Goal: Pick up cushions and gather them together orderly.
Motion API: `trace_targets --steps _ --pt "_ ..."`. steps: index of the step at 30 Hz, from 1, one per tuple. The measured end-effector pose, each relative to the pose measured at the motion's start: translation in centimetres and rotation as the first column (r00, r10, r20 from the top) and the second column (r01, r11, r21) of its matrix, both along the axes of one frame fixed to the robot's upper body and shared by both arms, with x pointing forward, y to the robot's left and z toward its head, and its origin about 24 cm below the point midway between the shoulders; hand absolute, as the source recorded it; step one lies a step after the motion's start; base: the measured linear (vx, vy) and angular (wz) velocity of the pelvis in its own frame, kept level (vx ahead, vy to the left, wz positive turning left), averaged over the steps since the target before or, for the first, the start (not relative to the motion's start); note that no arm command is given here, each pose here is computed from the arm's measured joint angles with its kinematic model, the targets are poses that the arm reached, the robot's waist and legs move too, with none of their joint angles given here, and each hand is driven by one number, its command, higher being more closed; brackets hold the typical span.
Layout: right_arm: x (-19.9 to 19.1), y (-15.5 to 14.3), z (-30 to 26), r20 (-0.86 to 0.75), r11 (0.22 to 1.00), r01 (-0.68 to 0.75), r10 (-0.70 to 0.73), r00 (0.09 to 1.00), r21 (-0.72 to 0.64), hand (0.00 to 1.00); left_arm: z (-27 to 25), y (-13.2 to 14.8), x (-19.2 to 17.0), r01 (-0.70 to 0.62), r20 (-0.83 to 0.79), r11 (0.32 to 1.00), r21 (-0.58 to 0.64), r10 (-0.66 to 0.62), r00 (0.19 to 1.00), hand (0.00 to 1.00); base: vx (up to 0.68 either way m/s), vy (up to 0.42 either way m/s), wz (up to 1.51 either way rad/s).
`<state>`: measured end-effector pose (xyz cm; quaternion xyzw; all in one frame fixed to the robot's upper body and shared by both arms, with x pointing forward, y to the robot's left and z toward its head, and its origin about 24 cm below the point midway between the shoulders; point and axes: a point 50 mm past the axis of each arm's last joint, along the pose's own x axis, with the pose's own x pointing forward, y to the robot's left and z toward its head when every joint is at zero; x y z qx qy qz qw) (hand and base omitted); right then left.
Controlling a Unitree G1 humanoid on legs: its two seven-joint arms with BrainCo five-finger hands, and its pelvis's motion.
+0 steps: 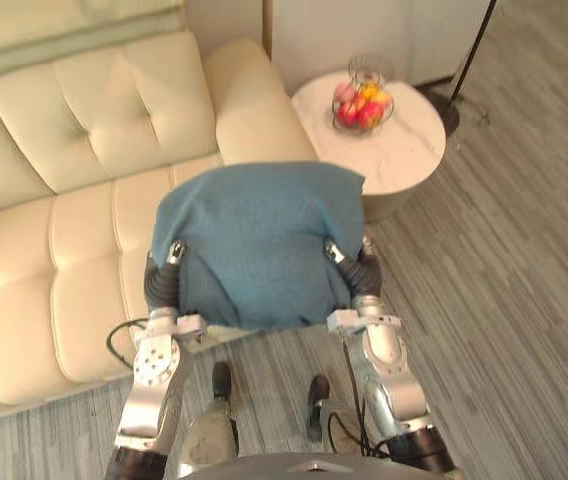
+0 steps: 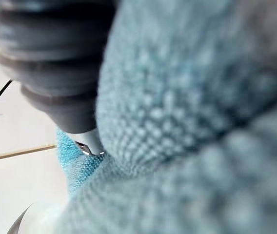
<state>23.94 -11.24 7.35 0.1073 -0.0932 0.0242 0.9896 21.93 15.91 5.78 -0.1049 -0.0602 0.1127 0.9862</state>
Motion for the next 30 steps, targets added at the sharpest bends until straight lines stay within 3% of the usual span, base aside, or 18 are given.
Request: trace_targets --steps 13,30 --pt "1.4 0.3 2.2 0.111 0.995 -0.059 0.068 0.992 -0.079 1.00 0.2 0.2 -1.0 -0.041 0.030 0.995 -0.096 0.044 0.999 1.00 -0.06 0.077 0.42" --pt "1.4 0.2 -0.5 -0.018 1.000 0.001 -0.002 1.000 -0.016 1.00 -1.8 0.1 -0.7 0.006 -0.058 0.999 -0.052 -0.009 0.998 1.00 0.07 0.251 0.30"
